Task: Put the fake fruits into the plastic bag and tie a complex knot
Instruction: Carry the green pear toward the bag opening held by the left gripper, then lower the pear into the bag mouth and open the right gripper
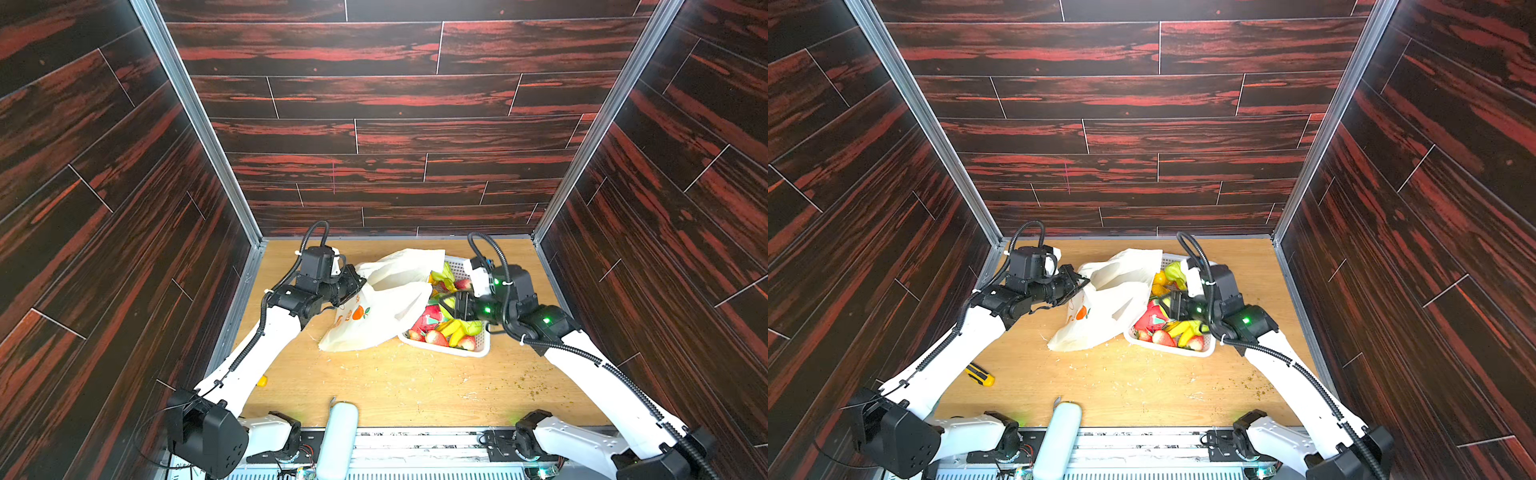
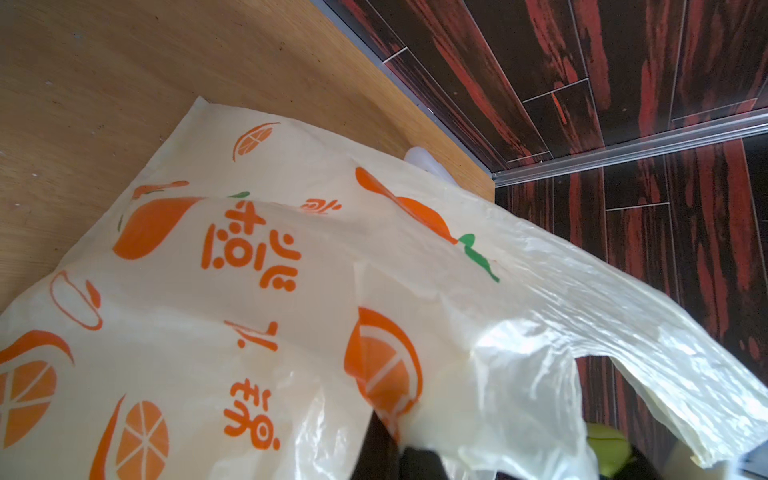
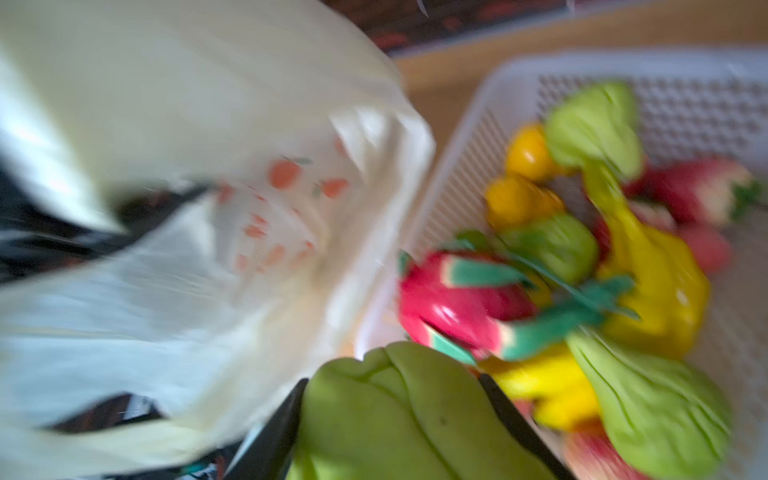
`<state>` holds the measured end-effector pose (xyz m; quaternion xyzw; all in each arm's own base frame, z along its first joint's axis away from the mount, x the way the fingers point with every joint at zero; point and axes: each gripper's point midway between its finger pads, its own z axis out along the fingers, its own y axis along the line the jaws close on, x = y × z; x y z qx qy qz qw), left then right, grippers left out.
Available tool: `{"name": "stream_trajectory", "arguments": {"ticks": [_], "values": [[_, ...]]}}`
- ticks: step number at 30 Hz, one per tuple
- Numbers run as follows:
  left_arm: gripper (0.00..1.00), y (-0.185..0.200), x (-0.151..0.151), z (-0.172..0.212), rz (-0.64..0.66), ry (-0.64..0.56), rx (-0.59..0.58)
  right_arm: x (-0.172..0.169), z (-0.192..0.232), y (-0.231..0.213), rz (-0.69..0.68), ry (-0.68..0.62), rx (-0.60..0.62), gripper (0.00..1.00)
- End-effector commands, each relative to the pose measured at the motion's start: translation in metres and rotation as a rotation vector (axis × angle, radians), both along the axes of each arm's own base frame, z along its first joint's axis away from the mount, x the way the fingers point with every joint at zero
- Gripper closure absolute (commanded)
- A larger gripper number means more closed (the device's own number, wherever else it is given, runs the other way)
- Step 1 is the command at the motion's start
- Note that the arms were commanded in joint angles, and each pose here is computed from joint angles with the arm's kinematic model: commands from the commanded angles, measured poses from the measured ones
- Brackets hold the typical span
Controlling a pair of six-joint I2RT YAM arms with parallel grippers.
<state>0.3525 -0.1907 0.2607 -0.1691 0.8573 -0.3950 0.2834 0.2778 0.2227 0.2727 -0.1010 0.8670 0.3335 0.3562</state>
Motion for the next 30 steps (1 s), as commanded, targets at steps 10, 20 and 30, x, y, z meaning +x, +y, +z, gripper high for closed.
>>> {"name": "stream_trajectory", "arguments": {"ticks": [10, 20, 30], "values": [[1.0, -0.01, -0.004, 0.006, -0.072, -0.023, -0.039, 0.032, 0.033, 0.09, 0.142, -0.13, 0.134, 0.57], [1.0, -0.014, -0.004, 0.008, -0.079, -0.023, -0.071, 0.046, 0.005, 0.119, 0.185, -0.092, 0.105, 0.4], [1.0, -0.015, -0.001, 0.002, -0.068, -0.003, -0.077, 0.044, 0.004, 0.104, 0.156, -0.109, 0.038, 0.23]]}}
